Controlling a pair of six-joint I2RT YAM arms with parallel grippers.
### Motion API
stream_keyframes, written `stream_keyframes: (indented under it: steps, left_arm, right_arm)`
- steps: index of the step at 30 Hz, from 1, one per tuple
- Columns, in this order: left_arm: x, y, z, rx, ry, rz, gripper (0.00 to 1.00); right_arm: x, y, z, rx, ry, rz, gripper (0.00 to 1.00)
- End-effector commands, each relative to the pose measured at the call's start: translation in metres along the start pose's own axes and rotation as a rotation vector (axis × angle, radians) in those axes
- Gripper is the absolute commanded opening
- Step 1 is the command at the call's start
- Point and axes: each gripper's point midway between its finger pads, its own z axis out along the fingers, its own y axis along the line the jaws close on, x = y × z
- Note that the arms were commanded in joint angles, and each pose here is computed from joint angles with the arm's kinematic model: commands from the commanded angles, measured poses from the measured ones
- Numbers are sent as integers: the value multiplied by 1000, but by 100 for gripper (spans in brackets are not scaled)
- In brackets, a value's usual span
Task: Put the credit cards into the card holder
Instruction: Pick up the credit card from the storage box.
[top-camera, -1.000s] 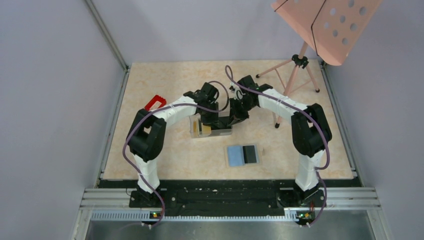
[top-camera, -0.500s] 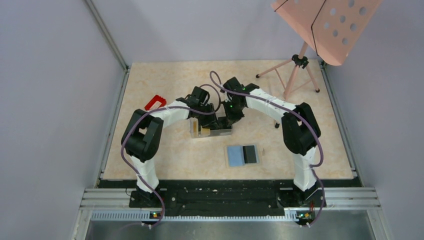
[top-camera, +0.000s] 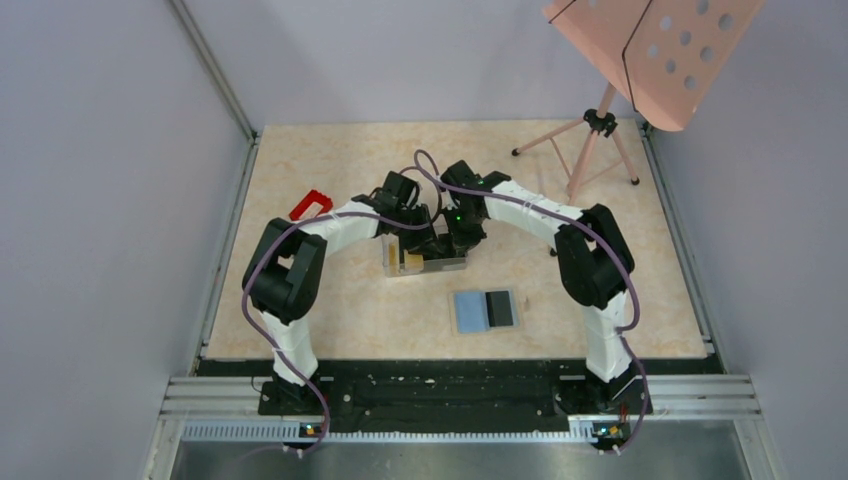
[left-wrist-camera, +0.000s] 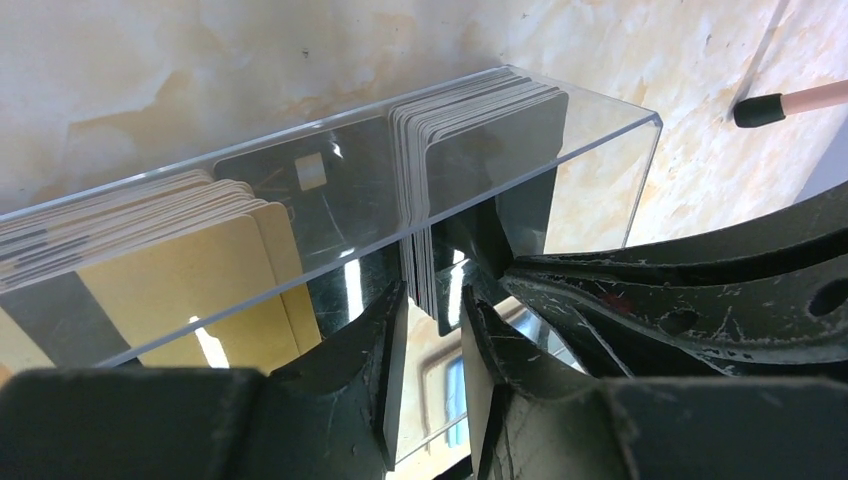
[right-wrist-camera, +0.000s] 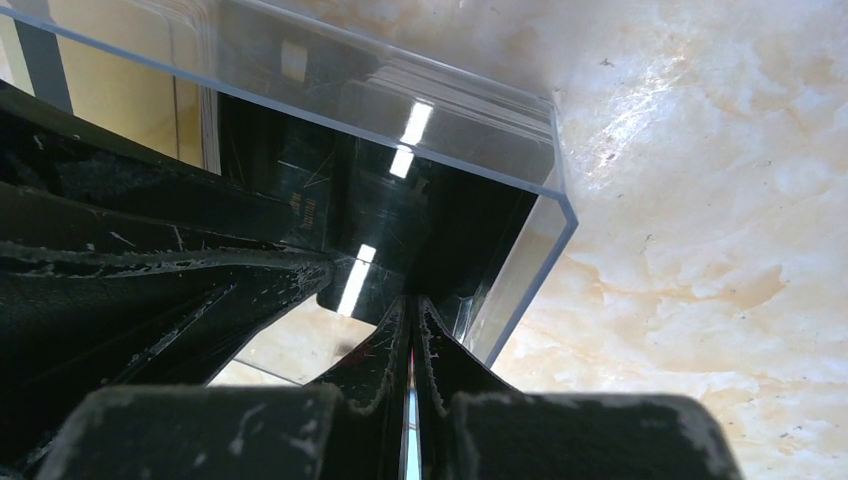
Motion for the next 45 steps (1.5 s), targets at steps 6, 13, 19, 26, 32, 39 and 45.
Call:
stream_keyframes:
  steps: [6, 13, 19, 26, 32, 39, 45]
  left_arm:
    - [-9, -12, 5, -22, -4, 68, 24]
    - [-6, -14, 10, -55, 13, 92, 14]
    - [-3, -12, 11, -97, 21, 115, 15]
    - [0, -25, 13, -105, 23, 158, 11]
    - [-2, -42, 7, -106, 8, 208, 0]
    - [-7, -52, -2, -121, -16, 241, 0]
    - [-3, -39, -2, -169, -4, 229, 20]
  right_arm:
    - [-35, 37, -60, -170, -150, -2, 8]
    - [-37, 5, -77, -180, -183, 93, 17]
    - [-12, -17, -54, -154, -112, 139, 34]
    - [6, -8, -32, -227, -39, 162, 35]
    - [5, -5, -33, -242, -42, 163, 2]
    - [5, -4, -34, -246, -42, 164, 0]
    - [4, -4, -35, -243, -45, 166, 0]
